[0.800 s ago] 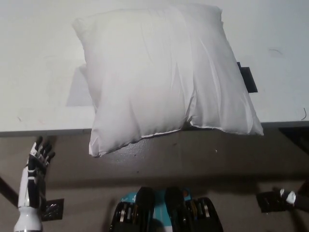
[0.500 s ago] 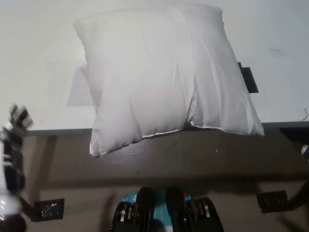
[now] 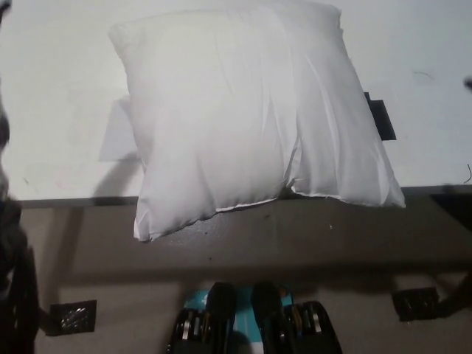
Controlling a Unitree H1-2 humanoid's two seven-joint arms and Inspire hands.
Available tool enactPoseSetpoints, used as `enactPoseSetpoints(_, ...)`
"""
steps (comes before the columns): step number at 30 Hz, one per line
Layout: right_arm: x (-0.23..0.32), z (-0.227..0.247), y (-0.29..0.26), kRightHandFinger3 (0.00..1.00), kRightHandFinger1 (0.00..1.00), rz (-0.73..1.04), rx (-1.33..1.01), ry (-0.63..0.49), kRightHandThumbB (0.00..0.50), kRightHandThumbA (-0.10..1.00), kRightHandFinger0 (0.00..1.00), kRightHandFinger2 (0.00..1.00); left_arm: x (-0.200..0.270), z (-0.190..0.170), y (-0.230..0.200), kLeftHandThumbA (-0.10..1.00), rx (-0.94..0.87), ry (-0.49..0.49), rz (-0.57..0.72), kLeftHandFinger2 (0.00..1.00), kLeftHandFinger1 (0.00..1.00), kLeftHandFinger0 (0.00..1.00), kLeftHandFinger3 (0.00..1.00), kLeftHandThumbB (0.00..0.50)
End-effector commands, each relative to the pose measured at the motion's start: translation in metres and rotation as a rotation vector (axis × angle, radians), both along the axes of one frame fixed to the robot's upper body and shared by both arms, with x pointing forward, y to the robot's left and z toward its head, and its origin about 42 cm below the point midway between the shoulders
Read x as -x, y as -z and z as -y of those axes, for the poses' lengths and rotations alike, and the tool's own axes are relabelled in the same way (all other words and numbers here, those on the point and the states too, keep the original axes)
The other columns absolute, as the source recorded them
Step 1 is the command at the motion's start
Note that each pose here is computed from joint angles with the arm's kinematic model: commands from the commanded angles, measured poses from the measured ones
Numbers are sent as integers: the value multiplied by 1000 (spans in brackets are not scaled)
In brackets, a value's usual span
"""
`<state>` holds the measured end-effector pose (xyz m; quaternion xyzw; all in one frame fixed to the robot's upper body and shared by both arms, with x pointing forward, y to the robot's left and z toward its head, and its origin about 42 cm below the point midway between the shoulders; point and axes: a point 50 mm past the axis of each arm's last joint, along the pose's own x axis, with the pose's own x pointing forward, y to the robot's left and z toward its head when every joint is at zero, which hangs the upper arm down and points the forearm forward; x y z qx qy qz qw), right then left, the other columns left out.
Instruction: The robot uses both hands to lift the pillow and then drops it on the table
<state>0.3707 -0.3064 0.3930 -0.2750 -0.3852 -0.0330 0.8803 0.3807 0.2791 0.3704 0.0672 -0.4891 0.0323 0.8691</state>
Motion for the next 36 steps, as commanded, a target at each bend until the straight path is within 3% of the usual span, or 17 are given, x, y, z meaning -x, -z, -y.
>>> enactPoseSetpoints(1,-12,-15,-38,1000,1000,-2,-39,-64,441,1000,1000,1000,-11,13,-38,1000,0,-9,20,1000,1000,1000,1000,241)
enactPoseSetpoints(2,-15,-17,-44,1000,1000,5,-45,-69,442,1000,1000,1000,-13,17,-44,1000,2,2,27,1000,1000,1000,1000,242)
enactPoseSetpoints(3,-25,-25,-61,1000,1000,28,-49,-77,425,1000,1000,1000,-17,30,-64,1000,10,15,44,1000,1000,1000,1000,200)
enactPoseSetpoints(4,-28,-28,-67,1000,1000,33,-54,-82,424,1000,1000,1000,-19,34,-70,1000,12,20,47,1000,1000,1000,1000,199)
enactPoseSetpoints(8,-42,-42,-84,1000,1000,37,-57,-91,383,1000,1000,1000,-32,43,-87,1000,17,19,51,1000,1000,1000,1000,224)
enactPoseSetpoints(9,-53,-48,-87,1000,1000,29,-63,-92,392,1000,1000,1000,-42,47,-95,1000,40,18,34,1000,1000,1000,1000,255)
enactPoseSetpoints(11,-66,-57,-86,1000,1000,0,-76,-95,412,1000,1000,1000,-53,50,-97,1000,36,2,-3,1000,1000,1000,1000,250)
enactPoseSetpoints(12,-74,-60,-84,1000,1000,-18,-68,-89,391,1000,1000,1000,-62,50,-94,1000,29,6,-29,1000,1000,1000,1000,206)
enactPoseSetpoints(16,-90,-66,-77,1000,1000,-59,-77,-97,410,1000,1000,1000,-81,47,-81,1000,3,3,-75,1000,1000,1000,1000,217)
enactPoseSetpoints(19,-114,-76,-63,1000,1000,-149,-91,-91,446,1000,1000,1000,-106,44,-57,1000,9,-14,-143,1000,1000,1000,1000,147)
enactPoseSetpoints(22,-125,-81,-54,1000,1000,-188,-84,-90,432,1000,1000,1000,-117,43,-44,1000,15,-12,-172,1000,1000,1000,1000,104)
enactPoseSetpoints(24,-132,-84,-47,1000,1000,-220,-108,-104,428,1000,1000,1000,-123,42,-36,1000,30,-10,-203,1000,1000,1000,1000,104)
enactPoseSetpoints(26,-142,-89,-31,1000,1000,-288,-141,-95,422,1000,1000,1000,-131,43,-21,1000,53,8,-275,1000,1000,1000,1000,154)
enactPoseSetpoints(30,-162,-97,7,1000,1000,-405,-151,-95,408,1000,1000,1000,-133,57,8,1000,94,54,-341,1000,1000,1000,1000,166)
enactPoseSetpoints(32,-166,-99,20,1000,1000,-429,-144,-86,362,1000,1000,1000,-134,63,17,1000,80,67,-357,1000,1000,1000,1000,140)
enactPoseSetpoints(36,-173,-101,49,1000,1000,-498,-160,-72,340,1000,1000,1000,-136,74,40,1000,85,55,-416,1000,1000,1000,1000,66)
